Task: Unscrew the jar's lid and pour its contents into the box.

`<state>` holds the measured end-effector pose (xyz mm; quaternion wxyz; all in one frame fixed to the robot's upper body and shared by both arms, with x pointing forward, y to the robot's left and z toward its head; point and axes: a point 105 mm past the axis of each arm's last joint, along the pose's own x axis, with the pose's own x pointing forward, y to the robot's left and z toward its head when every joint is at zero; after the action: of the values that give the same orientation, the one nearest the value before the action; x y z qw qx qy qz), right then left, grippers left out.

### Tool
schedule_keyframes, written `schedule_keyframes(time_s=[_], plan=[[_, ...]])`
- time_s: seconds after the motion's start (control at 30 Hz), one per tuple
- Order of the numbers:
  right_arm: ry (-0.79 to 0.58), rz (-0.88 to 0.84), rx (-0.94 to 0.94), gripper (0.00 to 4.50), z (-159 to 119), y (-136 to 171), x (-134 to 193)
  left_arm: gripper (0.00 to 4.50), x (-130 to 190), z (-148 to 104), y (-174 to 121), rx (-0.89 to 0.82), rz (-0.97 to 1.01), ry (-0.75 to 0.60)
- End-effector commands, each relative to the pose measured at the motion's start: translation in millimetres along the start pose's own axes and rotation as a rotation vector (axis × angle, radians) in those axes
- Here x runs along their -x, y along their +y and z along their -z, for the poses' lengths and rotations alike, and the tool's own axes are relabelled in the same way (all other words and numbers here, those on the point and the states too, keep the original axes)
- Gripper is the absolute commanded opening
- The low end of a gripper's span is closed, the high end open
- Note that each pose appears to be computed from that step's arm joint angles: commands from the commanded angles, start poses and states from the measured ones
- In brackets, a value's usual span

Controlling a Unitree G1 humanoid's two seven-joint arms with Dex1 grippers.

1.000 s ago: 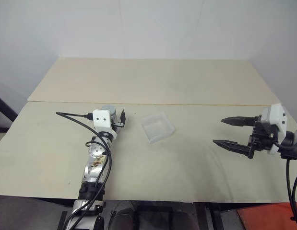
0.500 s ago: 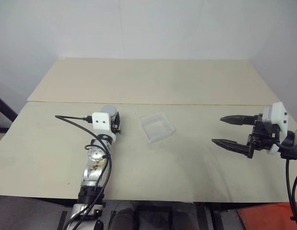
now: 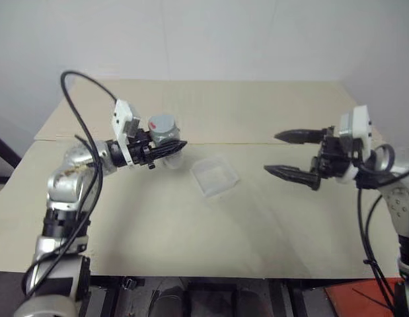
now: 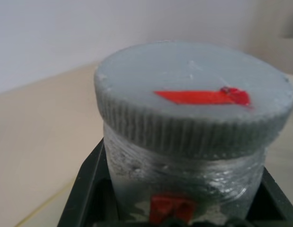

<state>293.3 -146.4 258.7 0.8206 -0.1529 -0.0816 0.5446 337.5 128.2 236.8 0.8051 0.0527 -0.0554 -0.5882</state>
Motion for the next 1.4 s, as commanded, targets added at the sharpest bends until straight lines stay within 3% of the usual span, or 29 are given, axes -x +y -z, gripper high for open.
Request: schedule_keyframes(time_s=[0.03, 0.37, 0.7, 1.4], plan=[[-0.05, -0.045, -0.002, 4.5, -16.2, 2.1, -16.8, 1.94, -12.0, -8.5, -11.7, 0.001, 0.223, -0.034], [-0.07, -0.111, -0.054, 4.5, -34.8, 11.3, -69.8, 1.94, -51.4, 4.1, -23.4, -0.044, 0.499, -0.002], [0.015, -0.067, -0.092, 4.5, -25.8, 12.1, -92.2, 1.94, -63.6, 8.0, -17.2, -0.085, 0.466, 0.023], [-0.006, -0.095, -0.085, 4.5, -28.4, 17.6, -109.6, 1.94, -64.3, 11.2, -15.9, -0.086, 0.432, 0.034]])
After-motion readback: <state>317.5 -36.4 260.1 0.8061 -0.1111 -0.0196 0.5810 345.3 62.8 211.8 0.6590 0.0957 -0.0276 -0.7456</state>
